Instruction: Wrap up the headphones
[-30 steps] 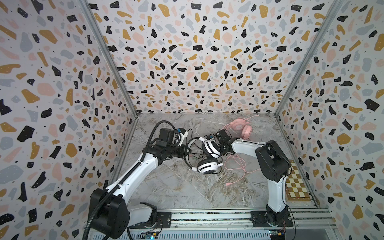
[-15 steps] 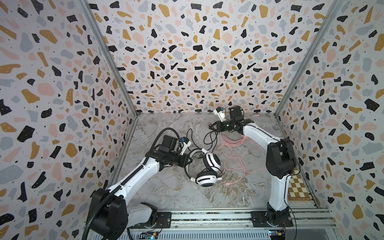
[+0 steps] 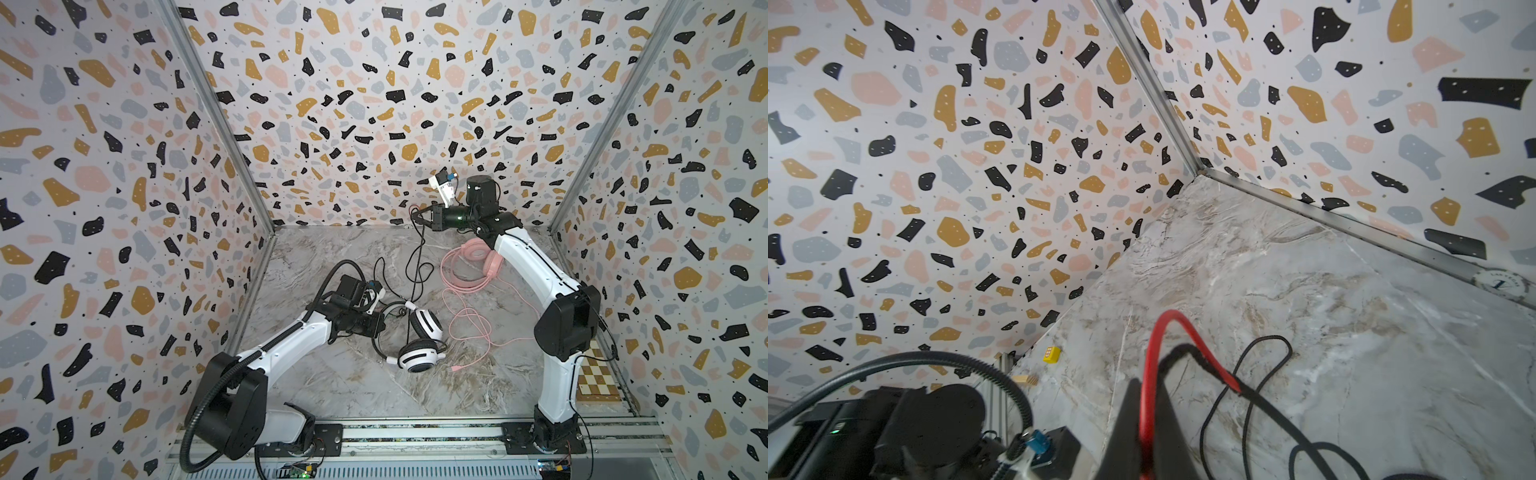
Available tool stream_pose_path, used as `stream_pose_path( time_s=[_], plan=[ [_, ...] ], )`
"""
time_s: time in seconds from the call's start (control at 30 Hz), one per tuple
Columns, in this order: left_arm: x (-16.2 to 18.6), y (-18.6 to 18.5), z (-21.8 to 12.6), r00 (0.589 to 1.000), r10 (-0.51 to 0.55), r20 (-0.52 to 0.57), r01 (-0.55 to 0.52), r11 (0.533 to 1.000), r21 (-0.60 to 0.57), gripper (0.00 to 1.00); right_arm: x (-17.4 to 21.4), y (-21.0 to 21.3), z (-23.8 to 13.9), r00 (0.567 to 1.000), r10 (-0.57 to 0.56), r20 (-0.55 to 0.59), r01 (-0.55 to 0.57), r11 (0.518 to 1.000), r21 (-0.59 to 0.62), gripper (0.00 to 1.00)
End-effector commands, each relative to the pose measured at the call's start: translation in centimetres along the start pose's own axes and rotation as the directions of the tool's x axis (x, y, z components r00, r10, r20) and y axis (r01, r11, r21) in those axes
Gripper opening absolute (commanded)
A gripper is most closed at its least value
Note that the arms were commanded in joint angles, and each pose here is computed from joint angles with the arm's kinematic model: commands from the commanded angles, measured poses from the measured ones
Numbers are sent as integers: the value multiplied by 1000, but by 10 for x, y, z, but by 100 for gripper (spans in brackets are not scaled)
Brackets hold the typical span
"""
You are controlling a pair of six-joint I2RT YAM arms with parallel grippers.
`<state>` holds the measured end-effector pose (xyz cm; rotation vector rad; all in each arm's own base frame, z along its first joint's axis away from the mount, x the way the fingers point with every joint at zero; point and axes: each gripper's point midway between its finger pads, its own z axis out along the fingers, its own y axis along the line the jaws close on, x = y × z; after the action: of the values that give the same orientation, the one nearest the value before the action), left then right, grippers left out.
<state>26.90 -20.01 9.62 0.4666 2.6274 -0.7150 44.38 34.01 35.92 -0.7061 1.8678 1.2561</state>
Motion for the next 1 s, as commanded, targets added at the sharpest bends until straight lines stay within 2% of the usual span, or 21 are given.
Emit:
stream_pose_path(
  time_s=[0.0,0.17,0.37,0.47,0.6,0.77,0.9,0.97],
  plan=[
    [-4,13,5,999,-44,-2,44,996,-72,0,-33,68,-34,990,-102,100,110,991,-71,8],
    [-4,35,13,995,-98,-7,95,978,-184,0,-14,95,-46,987,-102,126,118,985,-129,9],
    [-23,63,10,975,-199,97,218,940,-264,0,12,121,-65,978,-104,181,136,976,-171,11],
    [-36,71,3,957,-244,158,279,926,-254,0,22,122,-71,973,-114,203,143,981,-135,11],
    [-54,80,-18,923,-268,276,340,905,-256,0,32,114,-80,966,-120,231,138,988,-63,11],
    [-69,94,-51,855,-289,431,425,866,-263,0,48,133,-79,960,-124,252,150,985,-88,11],
    [-76,96,-67,825,-280,491,444,858,-257,0,59,121,-70,963,-150,224,154,988,1,11],
    [-74,100,-72,812,-283,510,462,846,-265,0,57,121,-75,956,-157,249,157,987,22,11]
  ],
)
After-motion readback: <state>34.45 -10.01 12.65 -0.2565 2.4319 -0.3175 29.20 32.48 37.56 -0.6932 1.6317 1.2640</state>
